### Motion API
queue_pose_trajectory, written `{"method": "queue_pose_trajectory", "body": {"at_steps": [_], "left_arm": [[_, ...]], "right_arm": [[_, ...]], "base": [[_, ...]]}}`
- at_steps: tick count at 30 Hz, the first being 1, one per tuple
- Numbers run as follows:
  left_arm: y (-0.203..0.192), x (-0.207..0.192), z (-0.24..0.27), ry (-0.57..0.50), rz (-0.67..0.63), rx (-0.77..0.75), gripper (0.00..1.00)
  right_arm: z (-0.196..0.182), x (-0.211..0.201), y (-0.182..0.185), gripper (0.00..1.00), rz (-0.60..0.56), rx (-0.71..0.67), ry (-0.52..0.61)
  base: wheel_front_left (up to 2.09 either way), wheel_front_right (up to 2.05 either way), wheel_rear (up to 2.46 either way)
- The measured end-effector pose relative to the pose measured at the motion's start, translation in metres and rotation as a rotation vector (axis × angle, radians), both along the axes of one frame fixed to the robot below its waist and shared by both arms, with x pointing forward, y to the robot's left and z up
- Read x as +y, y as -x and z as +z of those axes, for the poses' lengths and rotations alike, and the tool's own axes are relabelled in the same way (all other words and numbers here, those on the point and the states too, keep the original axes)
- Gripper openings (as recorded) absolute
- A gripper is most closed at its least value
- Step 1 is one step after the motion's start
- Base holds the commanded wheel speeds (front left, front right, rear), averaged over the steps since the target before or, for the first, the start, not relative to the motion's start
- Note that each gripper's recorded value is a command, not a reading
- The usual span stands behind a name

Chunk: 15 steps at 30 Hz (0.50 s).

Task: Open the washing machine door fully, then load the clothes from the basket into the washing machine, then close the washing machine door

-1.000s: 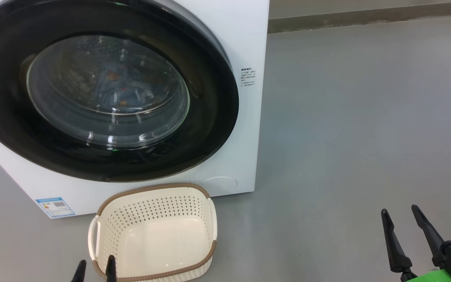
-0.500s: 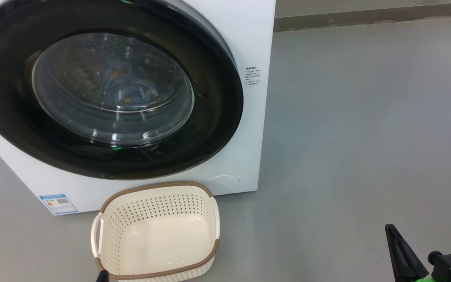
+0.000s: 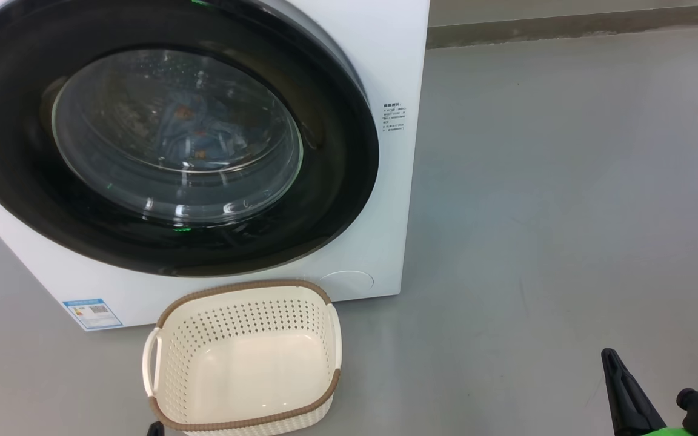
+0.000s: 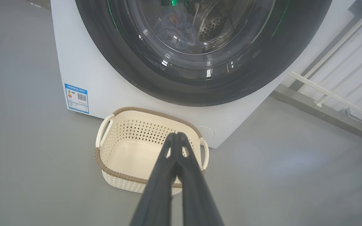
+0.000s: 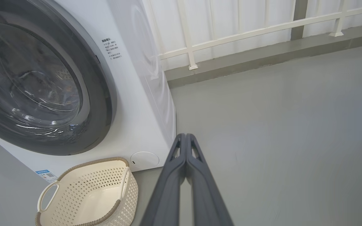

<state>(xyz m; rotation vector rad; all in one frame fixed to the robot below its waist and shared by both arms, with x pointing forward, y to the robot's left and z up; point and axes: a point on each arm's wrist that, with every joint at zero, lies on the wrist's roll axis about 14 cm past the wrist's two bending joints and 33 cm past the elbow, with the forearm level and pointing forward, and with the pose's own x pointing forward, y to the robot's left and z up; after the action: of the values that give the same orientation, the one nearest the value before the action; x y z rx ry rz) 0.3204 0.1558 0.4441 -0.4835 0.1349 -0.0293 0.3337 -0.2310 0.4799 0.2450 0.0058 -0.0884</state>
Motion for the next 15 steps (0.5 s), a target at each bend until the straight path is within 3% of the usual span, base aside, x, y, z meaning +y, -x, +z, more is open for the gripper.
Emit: {"method": "queue_pose_trajectory", "body": {"at_steps": [15], "left_arm": [[-0.0052,0.0074,-0.0004,0.142,0.045,0.023,0.0]], "right_arm": [[-0.0068,-0.0009,-0.0011,0.0,-0.028,0.02,-0.179]], "base": [[0.0,0.0,0.0]]}}
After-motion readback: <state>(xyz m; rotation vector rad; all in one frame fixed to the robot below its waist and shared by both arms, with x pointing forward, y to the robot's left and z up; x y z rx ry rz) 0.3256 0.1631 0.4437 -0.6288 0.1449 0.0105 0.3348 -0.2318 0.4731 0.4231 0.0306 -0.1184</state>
